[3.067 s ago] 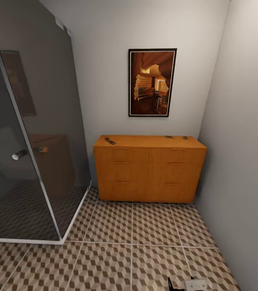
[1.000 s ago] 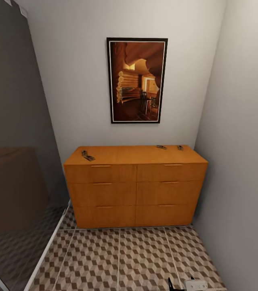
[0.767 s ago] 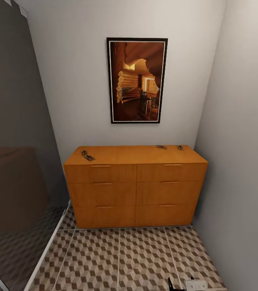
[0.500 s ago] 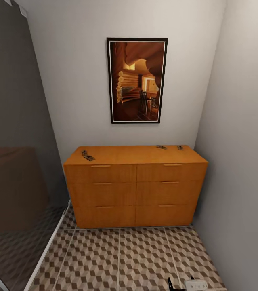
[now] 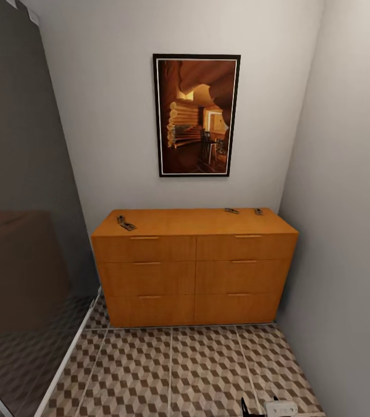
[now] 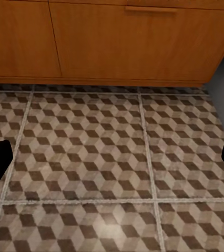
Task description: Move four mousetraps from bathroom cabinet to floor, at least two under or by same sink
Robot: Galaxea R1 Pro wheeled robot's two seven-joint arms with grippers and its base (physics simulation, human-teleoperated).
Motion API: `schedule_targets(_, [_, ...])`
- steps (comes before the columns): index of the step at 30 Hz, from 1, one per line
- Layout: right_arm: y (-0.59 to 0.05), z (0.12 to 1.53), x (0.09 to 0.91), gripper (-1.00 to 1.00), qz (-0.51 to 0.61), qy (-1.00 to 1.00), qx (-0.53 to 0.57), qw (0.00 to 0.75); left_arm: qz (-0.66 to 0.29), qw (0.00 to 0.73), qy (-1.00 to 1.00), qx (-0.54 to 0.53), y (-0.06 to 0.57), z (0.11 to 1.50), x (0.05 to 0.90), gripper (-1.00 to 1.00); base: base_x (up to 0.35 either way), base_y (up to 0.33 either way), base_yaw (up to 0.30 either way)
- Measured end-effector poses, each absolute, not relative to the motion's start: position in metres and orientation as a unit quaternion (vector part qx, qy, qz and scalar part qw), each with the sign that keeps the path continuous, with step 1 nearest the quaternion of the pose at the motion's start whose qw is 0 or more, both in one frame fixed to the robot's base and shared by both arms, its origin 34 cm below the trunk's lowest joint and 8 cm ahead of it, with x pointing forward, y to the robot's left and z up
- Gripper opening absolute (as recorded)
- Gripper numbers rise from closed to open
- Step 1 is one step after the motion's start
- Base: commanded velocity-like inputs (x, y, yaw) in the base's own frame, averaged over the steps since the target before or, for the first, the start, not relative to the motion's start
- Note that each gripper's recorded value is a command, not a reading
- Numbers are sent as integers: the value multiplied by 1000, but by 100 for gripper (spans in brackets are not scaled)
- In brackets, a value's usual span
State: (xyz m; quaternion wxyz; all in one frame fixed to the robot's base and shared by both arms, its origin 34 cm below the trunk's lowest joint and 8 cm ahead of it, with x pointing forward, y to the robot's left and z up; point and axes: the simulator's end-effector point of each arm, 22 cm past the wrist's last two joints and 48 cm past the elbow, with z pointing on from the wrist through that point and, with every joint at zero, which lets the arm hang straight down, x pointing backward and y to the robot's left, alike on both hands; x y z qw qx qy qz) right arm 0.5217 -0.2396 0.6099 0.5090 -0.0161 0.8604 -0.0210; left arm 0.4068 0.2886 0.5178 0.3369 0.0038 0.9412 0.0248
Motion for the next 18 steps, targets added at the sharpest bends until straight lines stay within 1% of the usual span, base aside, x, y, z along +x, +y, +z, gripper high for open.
schedule_targets(18, [-240,610,521,100,-21,860,-16,509,25,337,941,4,288,518,407,100,0,0,0])
